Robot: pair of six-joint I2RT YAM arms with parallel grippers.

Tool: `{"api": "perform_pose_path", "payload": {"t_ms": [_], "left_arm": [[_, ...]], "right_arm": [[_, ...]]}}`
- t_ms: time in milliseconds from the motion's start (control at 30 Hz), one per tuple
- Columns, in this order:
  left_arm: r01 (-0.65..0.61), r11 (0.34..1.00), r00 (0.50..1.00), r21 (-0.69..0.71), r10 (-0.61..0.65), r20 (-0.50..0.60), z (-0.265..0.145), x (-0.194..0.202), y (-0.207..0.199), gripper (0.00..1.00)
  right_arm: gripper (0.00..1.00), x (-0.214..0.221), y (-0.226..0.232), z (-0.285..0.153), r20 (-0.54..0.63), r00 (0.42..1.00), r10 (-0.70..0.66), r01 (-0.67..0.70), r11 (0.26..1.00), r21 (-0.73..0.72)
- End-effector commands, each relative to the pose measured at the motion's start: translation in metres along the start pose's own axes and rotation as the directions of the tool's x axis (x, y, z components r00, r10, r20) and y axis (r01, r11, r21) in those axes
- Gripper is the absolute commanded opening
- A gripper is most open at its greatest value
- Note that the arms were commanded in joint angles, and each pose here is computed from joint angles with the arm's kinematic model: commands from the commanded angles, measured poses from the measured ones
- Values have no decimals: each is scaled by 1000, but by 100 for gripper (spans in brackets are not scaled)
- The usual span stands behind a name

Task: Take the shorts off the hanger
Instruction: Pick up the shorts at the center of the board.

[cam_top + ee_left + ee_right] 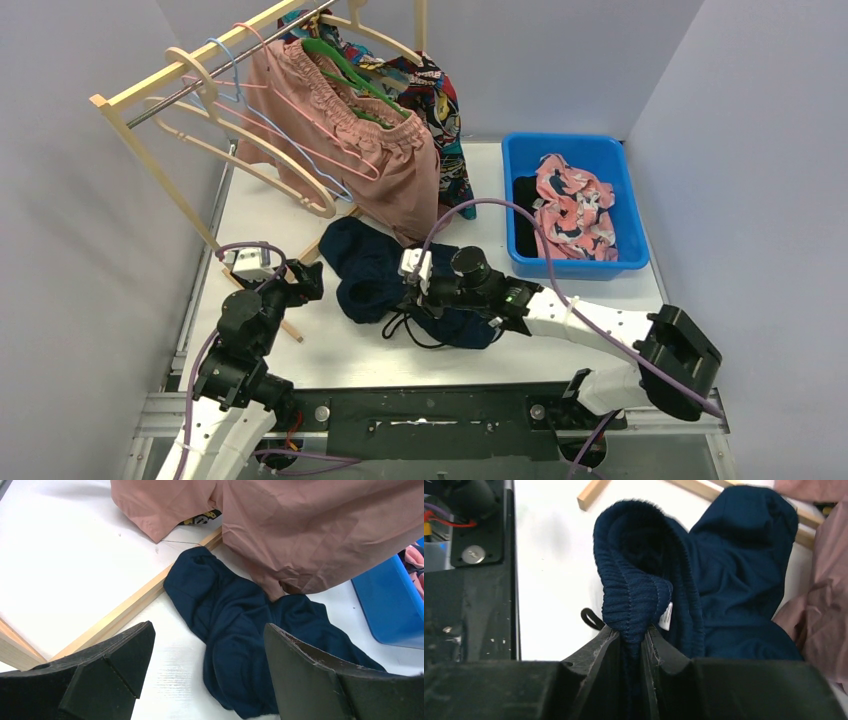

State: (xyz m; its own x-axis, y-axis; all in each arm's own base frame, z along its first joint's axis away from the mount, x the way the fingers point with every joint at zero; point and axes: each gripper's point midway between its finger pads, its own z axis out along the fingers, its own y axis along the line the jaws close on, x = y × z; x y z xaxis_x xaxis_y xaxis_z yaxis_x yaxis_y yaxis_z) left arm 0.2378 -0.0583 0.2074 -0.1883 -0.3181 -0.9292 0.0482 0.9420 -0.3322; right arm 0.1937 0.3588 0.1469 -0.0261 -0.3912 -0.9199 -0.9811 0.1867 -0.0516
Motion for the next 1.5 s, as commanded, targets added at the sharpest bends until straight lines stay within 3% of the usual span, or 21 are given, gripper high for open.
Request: {"api": "perform_pose_path", "payload": {"t_ms": [0, 233, 333, 500, 600, 667, 933, 1033, 1133, 1267, 1467], "left_arm": [[22, 999, 997, 39, -25, 79, -4, -30, -12, 80], [21, 999, 997, 38, -24, 76, -4, -29, -11, 80], [20, 999, 997, 34, -23, 71, -4, -28, -11, 80], [22, 999, 997, 35, -24, 72, -4, -28, -11, 80], [22, 999, 997, 35, -24, 71, -3, -28, -11, 80], [22, 999, 997, 38, -25, 71, -3, -28, -12, 80], [18, 999, 998, 45, -21, 67, -3, -27, -13, 80], [19, 999, 997, 50, -22, 71, -4, -28, -14, 80], [19, 998, 997, 55, -23, 73, -4, -28, -14, 80], [19, 998, 997, 60, -23, 71, -4, -28, -15, 80], [21, 998, 997, 61, -26, 74, -6, -28, -15, 80]], "right_arm": [[8, -2, 14, -8, 23, 999, -34, 36, 998, -57], [19, 47, -33, 3, -158, 985, 75, -51, 987, 155], [27, 49, -47, 11, -184, 978, 101, -59, 974, 220], [57, 36, -59, 18, -147, 986, 80, -36, 959, 282], [65, 40, -59, 24, -150, 986, 72, -28, 960, 280], [77, 53, -58, 29, -191, 978, 84, -29, 961, 275], [84, 114, -34, 46, -339, 933, 118, -80, 989, 122], [76, 142, -24, 39, -426, 891, 156, -128, 987, 93], [61, 147, -12, 33, -452, 877, 165, -164, 986, 42], [25, 123, -6, 25, -383, 913, 142, -152, 988, 5], [7, 56, -22, 2, -198, 979, 54, -38, 996, 83]]}}
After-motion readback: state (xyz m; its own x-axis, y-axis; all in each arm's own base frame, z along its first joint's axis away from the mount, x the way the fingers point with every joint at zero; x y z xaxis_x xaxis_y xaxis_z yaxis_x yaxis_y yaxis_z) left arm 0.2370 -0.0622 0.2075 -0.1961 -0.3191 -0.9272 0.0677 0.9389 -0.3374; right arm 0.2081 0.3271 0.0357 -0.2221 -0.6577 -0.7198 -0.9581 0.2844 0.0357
